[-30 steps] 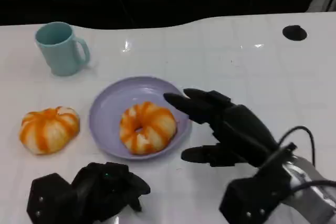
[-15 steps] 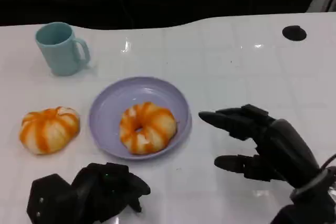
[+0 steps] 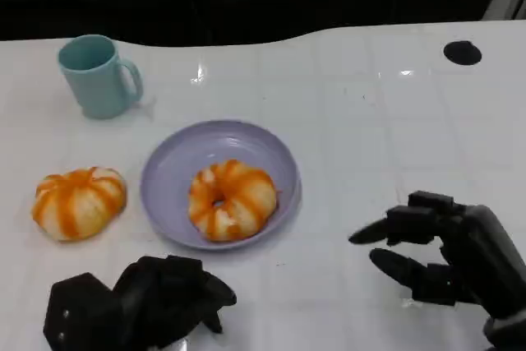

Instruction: Grasp the bread from the table and place it into the plate.

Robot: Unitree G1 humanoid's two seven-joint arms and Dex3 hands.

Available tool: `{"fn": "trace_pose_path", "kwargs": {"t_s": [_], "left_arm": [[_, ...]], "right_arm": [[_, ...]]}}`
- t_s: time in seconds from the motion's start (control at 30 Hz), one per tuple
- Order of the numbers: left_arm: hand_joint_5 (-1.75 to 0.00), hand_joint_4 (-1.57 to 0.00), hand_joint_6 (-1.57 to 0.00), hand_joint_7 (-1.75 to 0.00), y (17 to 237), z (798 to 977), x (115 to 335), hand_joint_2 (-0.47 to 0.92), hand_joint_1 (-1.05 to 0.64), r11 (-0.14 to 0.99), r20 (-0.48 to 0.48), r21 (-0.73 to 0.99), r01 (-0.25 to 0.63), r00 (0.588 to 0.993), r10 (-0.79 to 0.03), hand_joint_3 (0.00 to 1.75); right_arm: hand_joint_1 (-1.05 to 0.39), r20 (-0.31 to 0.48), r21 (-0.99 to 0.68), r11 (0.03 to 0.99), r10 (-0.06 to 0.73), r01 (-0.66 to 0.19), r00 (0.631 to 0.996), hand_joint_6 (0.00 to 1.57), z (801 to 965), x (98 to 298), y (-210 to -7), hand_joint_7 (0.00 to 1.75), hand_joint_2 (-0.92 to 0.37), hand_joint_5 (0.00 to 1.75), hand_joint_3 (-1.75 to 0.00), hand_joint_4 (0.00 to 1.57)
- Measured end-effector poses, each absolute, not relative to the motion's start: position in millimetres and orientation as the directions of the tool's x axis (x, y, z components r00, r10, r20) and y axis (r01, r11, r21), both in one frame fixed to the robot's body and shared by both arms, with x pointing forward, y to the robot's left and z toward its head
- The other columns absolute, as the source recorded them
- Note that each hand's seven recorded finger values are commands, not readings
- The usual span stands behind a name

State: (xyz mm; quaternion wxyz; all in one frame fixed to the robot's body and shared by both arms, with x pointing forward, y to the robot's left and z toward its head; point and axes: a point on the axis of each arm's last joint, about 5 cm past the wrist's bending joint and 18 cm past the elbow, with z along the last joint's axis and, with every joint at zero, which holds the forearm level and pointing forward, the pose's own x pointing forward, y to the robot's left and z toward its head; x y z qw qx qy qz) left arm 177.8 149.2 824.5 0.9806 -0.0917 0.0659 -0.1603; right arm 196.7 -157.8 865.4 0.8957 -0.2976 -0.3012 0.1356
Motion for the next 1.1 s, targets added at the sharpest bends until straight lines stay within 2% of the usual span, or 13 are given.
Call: {"fn": "trace_pose_path", "kwargs": {"t_s": [0.17, 0.37, 0.5, 0.67, 1.1], "left_arm": [[-1.49, -0.89, -1.45, -0.48, 149, 824.5, 178, 0.81, -1.03, 0.932, -0.100, -0.202, 0.301, 0.940, -0.325, 0.00], [-1.48, -0.90, -1.44, -0.48, 149, 824.5, 178, 0.82, -1.04, 0.932, -0.100, -0.202, 0.301, 0.940, -0.325, 0.01], [-1.48, -0.91, -1.45, -0.48, 150, 824.6, 178, 0.82, -1.05, 0.933, -0.101, -0.200, 0.300, 0.941, -0.324, 0.01], [-1.47, -0.91, -1.45, -0.47, 151, 824.6, 178, 0.82, -1.05, 0.934, -0.103, -0.194, 0.298, 0.941, -0.322, 0.01], [-1.50, -0.89, -1.45, -0.48, 155, 824.4, 178, 0.82, -1.04, 0.939, -0.107, -0.189, 0.289, 0.944, -0.312, 0.01]], "right_arm": [[-0.23, 0.443, -0.611, 0.789, 0.414, -0.070, 0.795, 0.90, 860.3, 190, -161, 0.99, -0.44, 1.63, -1.11, 0.87], [-0.27, 0.408, -0.623, 0.778, 0.409, -0.078, 0.816, 0.80, 852.8, 185, -167, 1.28, -0.39, 1.74, -1.22, 0.82], [-0.29, 0.394, -0.620, 0.780, 0.400, -0.082, 0.827, 0.75, 848.9, 182, -168, 1.40, -0.39, 1.75, -1.24, 0.81], [-0.29, 0.368, -0.625, 0.774, 0.403, -0.098, 0.838, 0.76, 843.8, 179, -169, 1.43, -0.37, 1.75, -1.25, 0.82], [-0.29, 0.380, -0.624, 0.776, 0.403, -0.091, 0.833, 0.77, 841.2, 178, -163, 1.41, -0.35, 1.75, -1.29, 0.83]]}}
